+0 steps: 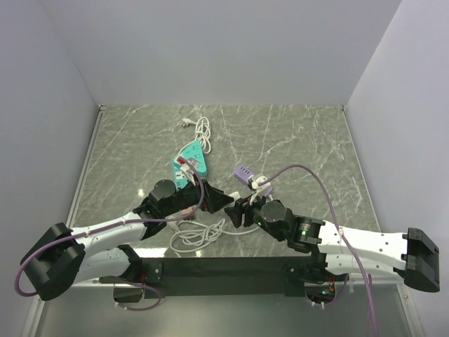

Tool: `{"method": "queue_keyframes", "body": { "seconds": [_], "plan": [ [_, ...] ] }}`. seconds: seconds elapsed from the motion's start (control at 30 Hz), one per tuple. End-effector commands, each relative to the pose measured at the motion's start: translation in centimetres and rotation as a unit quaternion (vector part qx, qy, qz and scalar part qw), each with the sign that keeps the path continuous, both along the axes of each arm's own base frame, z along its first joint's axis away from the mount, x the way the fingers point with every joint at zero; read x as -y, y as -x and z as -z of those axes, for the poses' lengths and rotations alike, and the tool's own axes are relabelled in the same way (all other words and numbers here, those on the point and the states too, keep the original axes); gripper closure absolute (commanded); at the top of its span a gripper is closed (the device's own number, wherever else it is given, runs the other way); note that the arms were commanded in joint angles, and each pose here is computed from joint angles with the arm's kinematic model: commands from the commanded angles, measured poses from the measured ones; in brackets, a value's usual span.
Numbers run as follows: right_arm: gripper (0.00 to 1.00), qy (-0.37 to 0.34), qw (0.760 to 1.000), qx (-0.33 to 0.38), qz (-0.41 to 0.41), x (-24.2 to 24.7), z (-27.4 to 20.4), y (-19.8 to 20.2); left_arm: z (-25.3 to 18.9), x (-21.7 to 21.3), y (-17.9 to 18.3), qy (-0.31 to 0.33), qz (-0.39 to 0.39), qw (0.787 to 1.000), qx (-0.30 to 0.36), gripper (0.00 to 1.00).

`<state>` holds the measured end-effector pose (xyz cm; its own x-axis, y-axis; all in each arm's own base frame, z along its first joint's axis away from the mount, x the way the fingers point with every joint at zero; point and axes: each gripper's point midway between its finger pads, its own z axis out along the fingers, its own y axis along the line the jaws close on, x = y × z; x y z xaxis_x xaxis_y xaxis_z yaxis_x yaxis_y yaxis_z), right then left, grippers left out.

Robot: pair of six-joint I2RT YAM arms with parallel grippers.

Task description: Insert the plug

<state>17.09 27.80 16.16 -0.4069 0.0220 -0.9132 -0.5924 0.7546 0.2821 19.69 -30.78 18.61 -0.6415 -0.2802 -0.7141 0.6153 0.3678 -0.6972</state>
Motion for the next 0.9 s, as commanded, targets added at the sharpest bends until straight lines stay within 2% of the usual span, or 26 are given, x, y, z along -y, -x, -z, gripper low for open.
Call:
{"method": "queue_keyframes", "body": {
  "seconds": [0.0, 0.33, 0.43, 0.47, 0.5, 0.53, 0.63, 0.67, 0.73, 0.8, 0.83, 0.87],
  "plan": [
    [1.0, -0.037, 0.999, 0.031, 0.021, -0.5, -2.8, -1.0, -2.3, 0.9, 0.7, 0.03, 0.027, 0.999, 0.019, 0.14],
    [1.0, -0.052, 0.998, 0.04, 0.024, -0.7, -3.4, -1.2, -1.8, 1.4, 1.6, 0.034, 0.052, 0.998, 0.006, 0.18],
    [1.0, -0.052, 0.998, 0.038, 0.021, -1.0, -3.2, -1.2, -1.9, 1.6, 1.6, 0.036, 0.056, 0.998, 0.007, 0.27],
    [1.0, -0.051, 0.998, 0.037, 0.019, -1.1, -3.1, -1.2, -1.9, 1.7, 1.6, 0.037, 0.056, 0.998, 0.008, 0.37],
    [1.0, -0.052, 0.998, 0.037, 0.018, -1.2, -3.1, -1.2, -1.9, 1.7, 1.6, 0.038, 0.059, 0.998, 0.008, 0.43],
    [1.0, -0.053, 0.998, 0.038, 0.017, -1.2, -3.2, -1.2, -2.2, 1.8, 1.7, 0.042, 0.061, 0.997, 0.011, 0.55],
    [1.0, -0.051, 0.998, 0.039, 0.019, -1.2, -3.3, -1.2, -2.1, 2.1, 2.2, 0.046, 0.082, 0.995, 0.009, 0.75],
    [1.0, -0.051, 0.998, 0.04, 0.021, -1.2, -3.3, -1.3, -2.4, 2.3, 2.4, 0.053, 0.088, 0.995, 0.012, 0.97],
    [0.97, -0.051, 0.998, 0.041, 0.021, -1.2, -3.5, -1.3, -2.1, 2.4, 2.5, 0.056, 0.094, 0.994, 0.007, 0.99],
    [0.9, -0.053, 0.998, 0.042, 0.018, -1.3, -3.8, -1.3, -2.0, 2.4, 2.4, 0.056, 0.094, 0.994, 0.009, 0.99],
    [0.85, -0.059, 0.997, 0.044, 0.018, -1.3, -4.2, -1.3, -2.1, 2.4, 2.2, 0.056, 0.091, 0.994, 0.012, 0.99],
    [0.76, -0.061, 0.997, 0.046, 0.018, -1.2, -4.3, -1.3, -2.1, 2.2, 1.8, 0.056, 0.085, 0.995, 0.013, 0.99]
  ]
}}
